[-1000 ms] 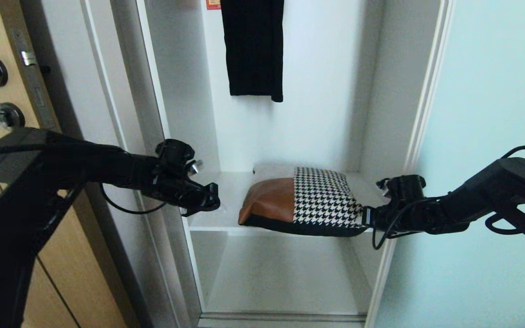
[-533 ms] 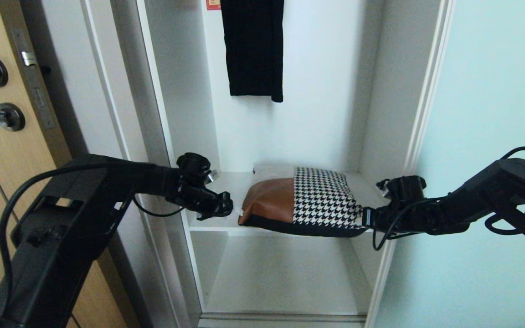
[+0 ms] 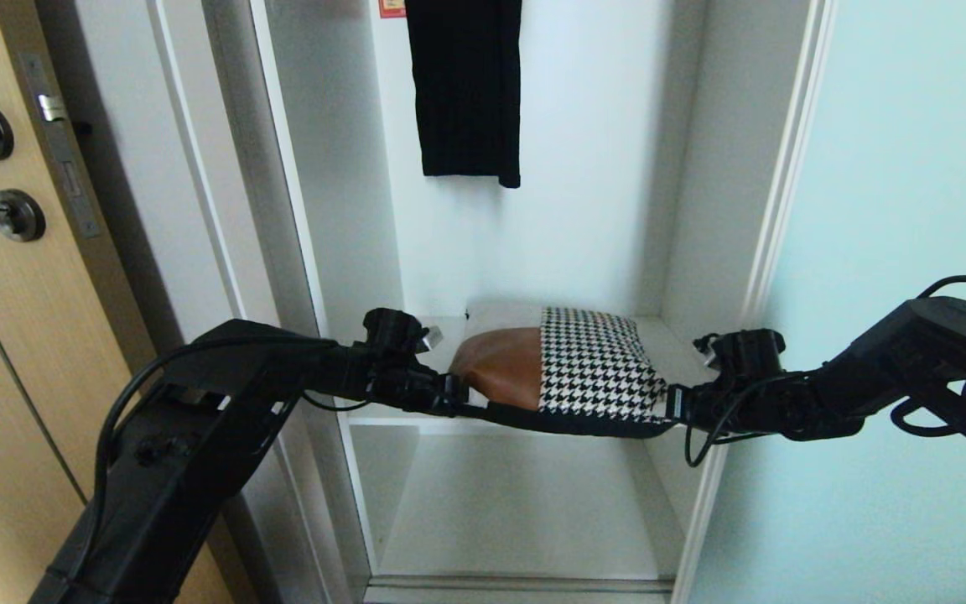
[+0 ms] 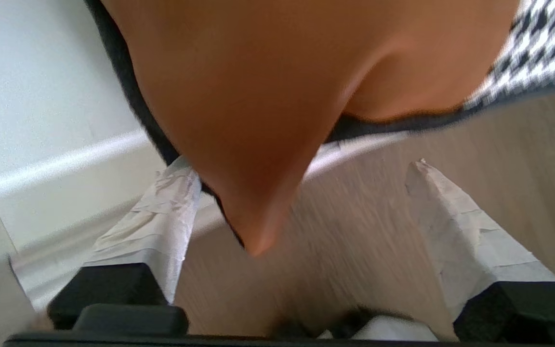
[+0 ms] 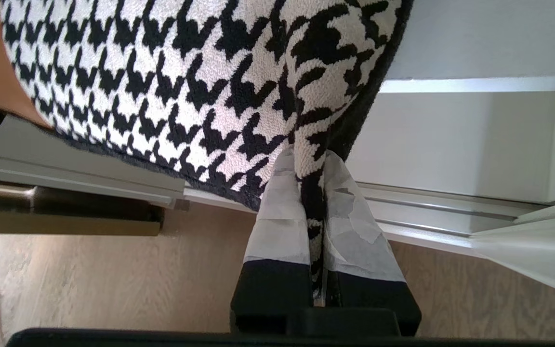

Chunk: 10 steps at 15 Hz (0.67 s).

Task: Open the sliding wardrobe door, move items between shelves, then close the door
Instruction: Place the pillow on the lower shelf

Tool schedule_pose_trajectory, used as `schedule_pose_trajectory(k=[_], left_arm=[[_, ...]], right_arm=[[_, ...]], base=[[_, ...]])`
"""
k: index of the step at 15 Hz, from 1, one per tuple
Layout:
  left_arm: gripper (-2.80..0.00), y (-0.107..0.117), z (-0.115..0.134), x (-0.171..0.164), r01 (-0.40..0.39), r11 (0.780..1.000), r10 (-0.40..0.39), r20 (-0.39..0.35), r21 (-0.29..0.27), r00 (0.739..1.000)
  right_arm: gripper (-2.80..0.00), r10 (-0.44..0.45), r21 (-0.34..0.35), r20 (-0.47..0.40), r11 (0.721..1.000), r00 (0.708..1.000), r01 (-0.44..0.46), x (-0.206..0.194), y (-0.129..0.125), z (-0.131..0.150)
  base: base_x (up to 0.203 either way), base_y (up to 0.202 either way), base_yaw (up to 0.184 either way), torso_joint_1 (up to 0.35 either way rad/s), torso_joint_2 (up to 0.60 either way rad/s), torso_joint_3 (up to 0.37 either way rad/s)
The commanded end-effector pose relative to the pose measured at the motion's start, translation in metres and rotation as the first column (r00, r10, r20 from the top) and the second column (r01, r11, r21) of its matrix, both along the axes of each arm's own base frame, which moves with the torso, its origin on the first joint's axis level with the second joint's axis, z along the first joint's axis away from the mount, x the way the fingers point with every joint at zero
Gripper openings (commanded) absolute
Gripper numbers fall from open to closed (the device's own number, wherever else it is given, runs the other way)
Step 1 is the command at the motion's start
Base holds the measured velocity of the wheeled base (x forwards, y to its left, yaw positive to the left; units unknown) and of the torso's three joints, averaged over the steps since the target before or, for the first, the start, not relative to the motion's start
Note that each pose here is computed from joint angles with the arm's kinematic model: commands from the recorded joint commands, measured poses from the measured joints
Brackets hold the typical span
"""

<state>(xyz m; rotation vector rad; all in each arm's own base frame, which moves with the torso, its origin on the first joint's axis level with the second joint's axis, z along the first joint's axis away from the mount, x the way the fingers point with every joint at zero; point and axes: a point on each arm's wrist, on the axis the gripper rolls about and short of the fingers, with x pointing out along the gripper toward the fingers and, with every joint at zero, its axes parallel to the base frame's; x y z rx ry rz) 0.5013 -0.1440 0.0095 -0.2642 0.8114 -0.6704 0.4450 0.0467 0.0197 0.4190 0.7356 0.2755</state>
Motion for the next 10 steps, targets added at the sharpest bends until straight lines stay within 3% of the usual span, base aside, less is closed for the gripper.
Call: schedule_pose_trajectory(k=[1, 9, 10], left_arm=[[0.0, -0.0029, -0.0047, 0.003, 0.002, 1.0, -0.002, 0.035, -0.008, 0.999], [0.0, -0.0004, -0.0001, 0.0075, -0.056, 0.996, 0.047, 0.135, 0.063, 0.99], [-0.94, 0.0012, -0.002, 0.0084, -0.066, 0.996, 0.057, 0.138, 0.068, 0.989]], right_arm=[[-2.8, 0.007, 0.008, 0.005, 1.0, 1.0, -0.007, -0.0003, 0.0004, -0.0001], [-2.8, 0.008, 0.011, -0.005, 1.0, 1.0, -0.008, -0.0022, -0.0004, -0.0032], [-2.8, 0.007, 0.011, -0.005, 1.0, 1.0, -0.007, -0.0021, -0.001, -0.0032]], base=[[0.0, 0.0, 0.0, 0.0, 0.0, 0.0], [0.0, 0.0, 0.0, 0.0, 0.0, 0.0], [0.0, 0.0, 0.0, 0.0, 0.0, 0.0]])
